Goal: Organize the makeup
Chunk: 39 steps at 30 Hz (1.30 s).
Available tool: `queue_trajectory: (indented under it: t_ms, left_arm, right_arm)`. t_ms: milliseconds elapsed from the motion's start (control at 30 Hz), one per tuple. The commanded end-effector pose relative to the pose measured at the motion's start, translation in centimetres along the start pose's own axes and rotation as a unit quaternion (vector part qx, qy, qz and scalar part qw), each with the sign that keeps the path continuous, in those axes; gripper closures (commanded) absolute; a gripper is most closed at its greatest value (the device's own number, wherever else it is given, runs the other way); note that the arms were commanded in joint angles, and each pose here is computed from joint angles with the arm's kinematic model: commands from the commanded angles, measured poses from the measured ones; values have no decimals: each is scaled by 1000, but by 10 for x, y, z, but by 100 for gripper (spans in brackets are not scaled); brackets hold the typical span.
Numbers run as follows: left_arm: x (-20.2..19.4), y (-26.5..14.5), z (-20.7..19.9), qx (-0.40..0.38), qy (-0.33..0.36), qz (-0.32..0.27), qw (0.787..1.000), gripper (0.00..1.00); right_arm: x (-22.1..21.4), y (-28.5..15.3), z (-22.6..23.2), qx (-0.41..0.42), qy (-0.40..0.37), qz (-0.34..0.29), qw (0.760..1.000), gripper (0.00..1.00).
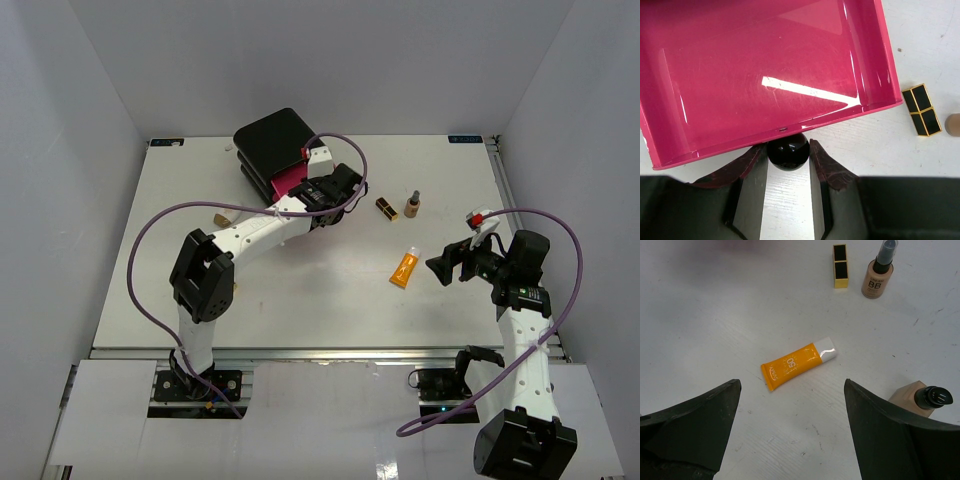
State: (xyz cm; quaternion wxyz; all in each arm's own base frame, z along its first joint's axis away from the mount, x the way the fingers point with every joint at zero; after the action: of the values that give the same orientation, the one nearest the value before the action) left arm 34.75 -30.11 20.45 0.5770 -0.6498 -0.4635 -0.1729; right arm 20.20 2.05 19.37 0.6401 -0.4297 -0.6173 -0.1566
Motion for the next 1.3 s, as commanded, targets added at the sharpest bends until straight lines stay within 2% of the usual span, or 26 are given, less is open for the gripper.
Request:
queue_trajectory:
  t_ms: [0,67,133,200,333,433,700,800,867,1000,1133,1167,1200,1267]
  left_arm:
    - [16,-25,-15,-48,-30,-8,998,65]
    - [16,-25,-16,-50,-29,-9,998,52]
    - [18,-27,-17,-54,-28,-8,998,45]
    - [22,-30,-19,-64,-25,-7,998,34]
    - [26,-39,-24,-93,-3,6,996,17]
    - [28,-46,-24,-118,23,19,993,11]
    - [33,-72,-18,-191,60,42,979,9]
    - [33,-90,-14,-256,90,58,961,8]
    - [36,-111,0,-318,121,59,938,2]
    - [53,-133,36,-379,136,42,914,2]
    - [62,-128,88,-381,113,31,917,2]
    - [69,-128,103,-380,99,20,920,2]
    - [61,-119,119,-366,94,25,926,2]
    - [68,-118,144,-337,74,-4,939,2]
  right_arm:
    - [17,-6,-5,-10,-23,-18,1000,10]
    - [16,-5,-5,-9,-22,-18,1000,10]
    - [16,-5,-5,-8,-21,-18,1000,10]
    - [16,-5,-5,-6,-22,-20,1000,10]
    - [18,-6,-2,6,-26,-27,999,10]
    - [19,-6,2,21,-28,-33,999,10]
    - [19,-6,9,59,-46,-46,996,10]
    - [18,-6,13,72,-49,-49,995,10]
    - [17,-6,16,86,-63,-56,993,10]
    - [14,-3,17,102,-80,-66,989,10]
    - [11,7,10,114,-66,-60,990,9]
    - [10,12,7,113,-56,-49,991,9]
    - [17,15,1,104,-34,-35,993,8]
    - [10,29,0,117,1,21,993,3]
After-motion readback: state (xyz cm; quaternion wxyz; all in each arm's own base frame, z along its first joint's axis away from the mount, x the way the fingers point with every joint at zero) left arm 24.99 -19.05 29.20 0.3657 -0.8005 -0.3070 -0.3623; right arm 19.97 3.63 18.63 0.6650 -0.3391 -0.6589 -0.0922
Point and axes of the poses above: each gripper's point midway between its finger pads, its own y axis out along the fingers, its own z axis along the line the jaws close on, x = y × z, the point moved 7 cm from there along -y, back along the fingers, and after that the axes turned 13 degrees about -y, right-handed, at the moved point
